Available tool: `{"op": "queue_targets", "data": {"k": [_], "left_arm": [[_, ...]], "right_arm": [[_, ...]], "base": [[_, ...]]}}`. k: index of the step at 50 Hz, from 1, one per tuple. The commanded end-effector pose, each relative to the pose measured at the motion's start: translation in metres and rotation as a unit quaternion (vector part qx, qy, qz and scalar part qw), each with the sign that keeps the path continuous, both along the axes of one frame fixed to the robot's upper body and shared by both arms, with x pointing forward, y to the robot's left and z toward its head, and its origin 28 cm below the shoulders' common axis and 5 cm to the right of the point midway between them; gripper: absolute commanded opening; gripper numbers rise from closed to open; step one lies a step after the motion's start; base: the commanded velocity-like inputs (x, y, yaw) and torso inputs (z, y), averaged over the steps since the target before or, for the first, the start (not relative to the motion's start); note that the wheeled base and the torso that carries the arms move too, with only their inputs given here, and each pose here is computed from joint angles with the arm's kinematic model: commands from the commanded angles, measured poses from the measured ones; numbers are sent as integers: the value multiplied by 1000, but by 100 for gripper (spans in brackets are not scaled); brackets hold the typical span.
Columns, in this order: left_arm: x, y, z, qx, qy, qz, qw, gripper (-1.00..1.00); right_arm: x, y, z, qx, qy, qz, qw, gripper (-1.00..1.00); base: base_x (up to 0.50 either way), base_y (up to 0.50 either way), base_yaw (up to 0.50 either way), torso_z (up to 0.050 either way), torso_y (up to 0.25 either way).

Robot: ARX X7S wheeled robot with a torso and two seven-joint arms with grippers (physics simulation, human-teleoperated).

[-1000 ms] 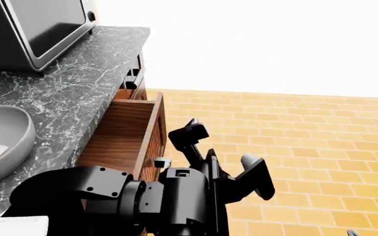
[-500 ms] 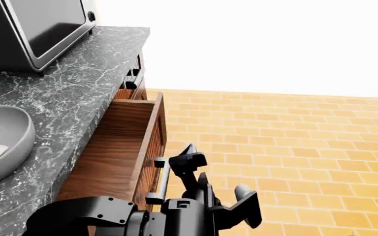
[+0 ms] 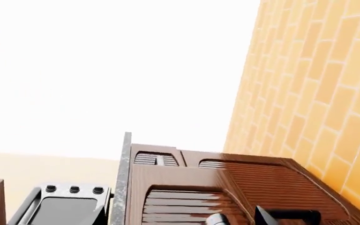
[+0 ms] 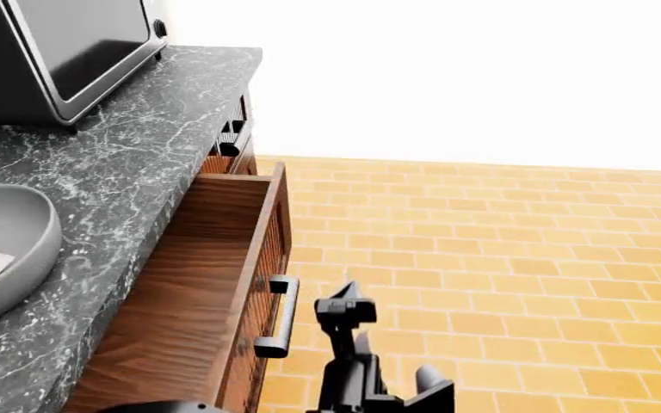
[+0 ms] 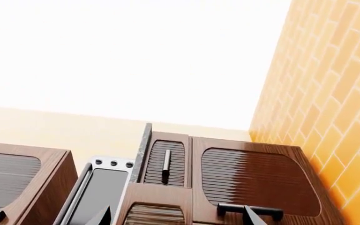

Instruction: Place the bar in the bowl and close the drawer.

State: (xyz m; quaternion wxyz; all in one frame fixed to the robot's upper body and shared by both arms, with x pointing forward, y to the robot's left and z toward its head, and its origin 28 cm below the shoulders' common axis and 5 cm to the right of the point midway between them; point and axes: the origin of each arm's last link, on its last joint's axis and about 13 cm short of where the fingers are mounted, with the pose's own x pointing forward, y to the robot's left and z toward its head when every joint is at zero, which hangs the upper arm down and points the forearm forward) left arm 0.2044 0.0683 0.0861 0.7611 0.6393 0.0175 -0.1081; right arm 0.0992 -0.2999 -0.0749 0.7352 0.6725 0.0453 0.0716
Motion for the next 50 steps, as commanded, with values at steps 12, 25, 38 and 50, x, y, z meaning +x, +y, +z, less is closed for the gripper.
{"op": "queue_targets", "data": {"k": [12,25,38,50], "left_arm": [[-1,4,-2,24,82,14,996,100],[1,4,0,29,117,18,993,100],[2,6,1,34,162,40,985,100],[8,9,-3,42,179,74,980,100]], "right_arm": [[-2,2,-1,3,2,-1,1000,100],[-2,2,-1,5,3,0,1000,100],[-4,2,-2,7,3,0,1000,100],[-3,2,-1,7,4,1,1000,100]], "base": [[0,0,0,0,0],[0,0,0,0,0],[0,0,0,0,0],[0,0,0,0,0]]}}
